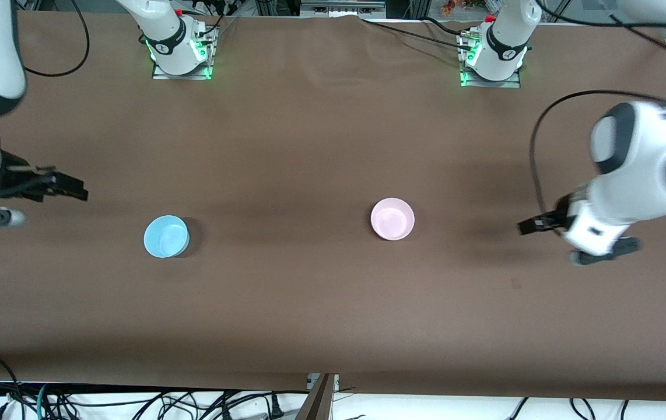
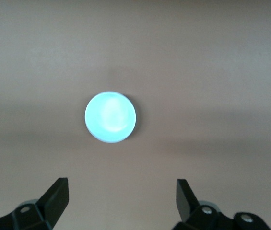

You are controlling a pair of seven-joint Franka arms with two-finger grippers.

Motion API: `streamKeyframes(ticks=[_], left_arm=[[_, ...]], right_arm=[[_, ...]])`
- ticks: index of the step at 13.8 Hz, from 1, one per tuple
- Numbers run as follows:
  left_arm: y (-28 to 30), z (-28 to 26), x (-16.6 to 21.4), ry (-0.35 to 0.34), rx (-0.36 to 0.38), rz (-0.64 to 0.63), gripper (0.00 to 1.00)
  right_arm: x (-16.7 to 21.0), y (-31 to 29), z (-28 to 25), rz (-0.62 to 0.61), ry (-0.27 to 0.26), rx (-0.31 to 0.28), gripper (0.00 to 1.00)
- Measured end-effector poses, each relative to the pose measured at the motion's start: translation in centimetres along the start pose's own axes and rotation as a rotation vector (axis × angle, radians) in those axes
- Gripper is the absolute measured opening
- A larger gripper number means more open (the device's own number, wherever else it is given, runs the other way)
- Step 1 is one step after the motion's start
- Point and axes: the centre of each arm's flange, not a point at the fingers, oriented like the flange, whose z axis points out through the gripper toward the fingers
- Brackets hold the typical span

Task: Stack pink and blue bowls on white bowl
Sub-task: 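Release the pink bowl and withdraw the left gripper while the right gripper reaches, then lower the right gripper onto the light blue bowl rim and grasp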

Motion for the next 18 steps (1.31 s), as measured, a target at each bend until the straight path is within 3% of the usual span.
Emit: streamKeyframes(ticks=[6,12,15,18], left_arm=[[-8.4,-9.5,-0.4,0.077,-0.013,0.005,1.00],[-9.7,-12.7,-3.7,-0.031,0.007,0.113,1.00],[-8.2,-12.7,-4.3,-0.035,0.046,0.190,1.00],[-8.3,-12.4,-4.1,-0.042,0.046,0.214,1.00]], right_arm=[[5.8,0.7,13.7,0.005,0.045,-0.003,0.99],[7.1,1.0,20.4,0.009,0.055,-0.005,0.99],[7.4,1.2,22.8,0.011,0.072,-0.007,0.98],[6.8,1.2,25.0,0.012,0.055,-0.007,0.97]])
